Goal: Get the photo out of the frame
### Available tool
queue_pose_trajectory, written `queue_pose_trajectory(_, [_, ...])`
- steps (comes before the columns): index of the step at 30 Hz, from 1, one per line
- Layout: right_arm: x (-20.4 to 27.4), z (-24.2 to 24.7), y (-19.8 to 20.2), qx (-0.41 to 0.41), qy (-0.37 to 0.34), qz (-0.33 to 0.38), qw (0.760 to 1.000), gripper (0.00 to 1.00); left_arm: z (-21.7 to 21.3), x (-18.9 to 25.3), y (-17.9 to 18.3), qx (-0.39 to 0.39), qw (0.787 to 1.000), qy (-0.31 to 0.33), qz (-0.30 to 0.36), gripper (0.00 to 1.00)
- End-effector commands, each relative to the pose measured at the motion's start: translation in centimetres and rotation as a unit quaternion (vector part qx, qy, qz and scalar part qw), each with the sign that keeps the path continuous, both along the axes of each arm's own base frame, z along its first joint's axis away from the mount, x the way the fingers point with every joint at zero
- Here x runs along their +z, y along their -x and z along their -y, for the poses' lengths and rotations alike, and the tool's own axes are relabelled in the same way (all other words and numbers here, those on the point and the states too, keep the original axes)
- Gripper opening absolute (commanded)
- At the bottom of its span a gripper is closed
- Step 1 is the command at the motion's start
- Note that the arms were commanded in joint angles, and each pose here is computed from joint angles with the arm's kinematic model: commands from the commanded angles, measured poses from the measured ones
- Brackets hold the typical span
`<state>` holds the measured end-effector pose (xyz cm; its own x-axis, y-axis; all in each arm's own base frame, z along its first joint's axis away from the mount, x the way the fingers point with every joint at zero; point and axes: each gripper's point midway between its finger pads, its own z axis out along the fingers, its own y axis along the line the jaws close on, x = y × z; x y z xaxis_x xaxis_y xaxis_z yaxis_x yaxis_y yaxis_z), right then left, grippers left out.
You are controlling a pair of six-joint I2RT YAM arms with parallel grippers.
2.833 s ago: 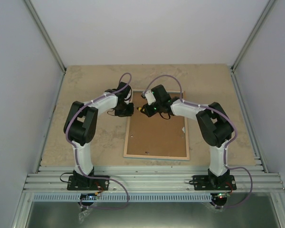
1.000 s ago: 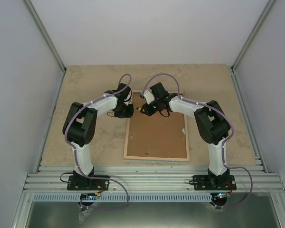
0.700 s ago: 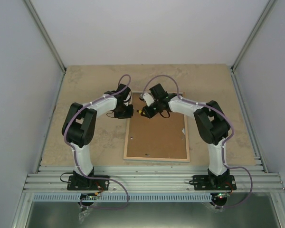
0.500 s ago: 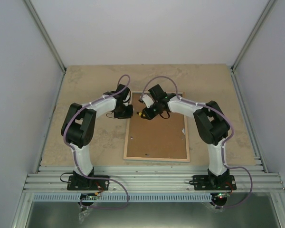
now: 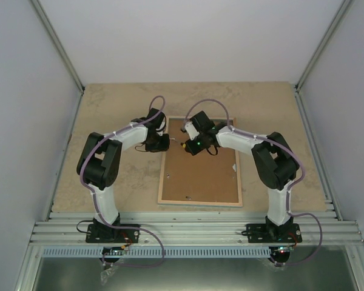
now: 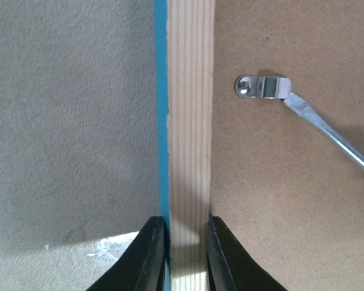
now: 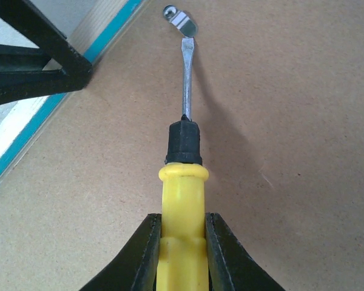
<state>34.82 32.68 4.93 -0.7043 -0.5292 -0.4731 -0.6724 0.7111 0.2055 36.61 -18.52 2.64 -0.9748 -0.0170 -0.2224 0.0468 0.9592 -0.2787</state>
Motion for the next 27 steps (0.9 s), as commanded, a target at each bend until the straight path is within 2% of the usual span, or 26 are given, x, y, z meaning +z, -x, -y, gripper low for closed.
queue_pose_trajectory(1, [0.1, 1.2, -0.4, -0.049, 0.004, 0.003, 0.999, 0.01, 0.1, 1.2, -0.2, 0.008, 1.0, 0.021, 0.011, 0.11])
queue_pose_trajectory(8, [2.4, 0.9, -0.2, -0.038, -0.046, 0.024, 0.998, 0.0, -0.1, 1.4, -0.1, 0.018, 0.999, 0.023, 0.014, 0.11])
queue_pose_trajectory(19, [6.2, 7.8, -3.0, -0.141, -0.058, 0.095, 0.984, 0.0, -2.8, 3.0, 0.1, 0.134, 0.988, 0.073, 0.025, 0.09])
queue_pose_trajectory(27, [6.9, 9.8, -3.1, -0.171, -0.071, 0.108, 0.977, 0.0, -2.0, 3.5, 1.2, 0.208, 0.966, 0.152, 0.016, 0.09])
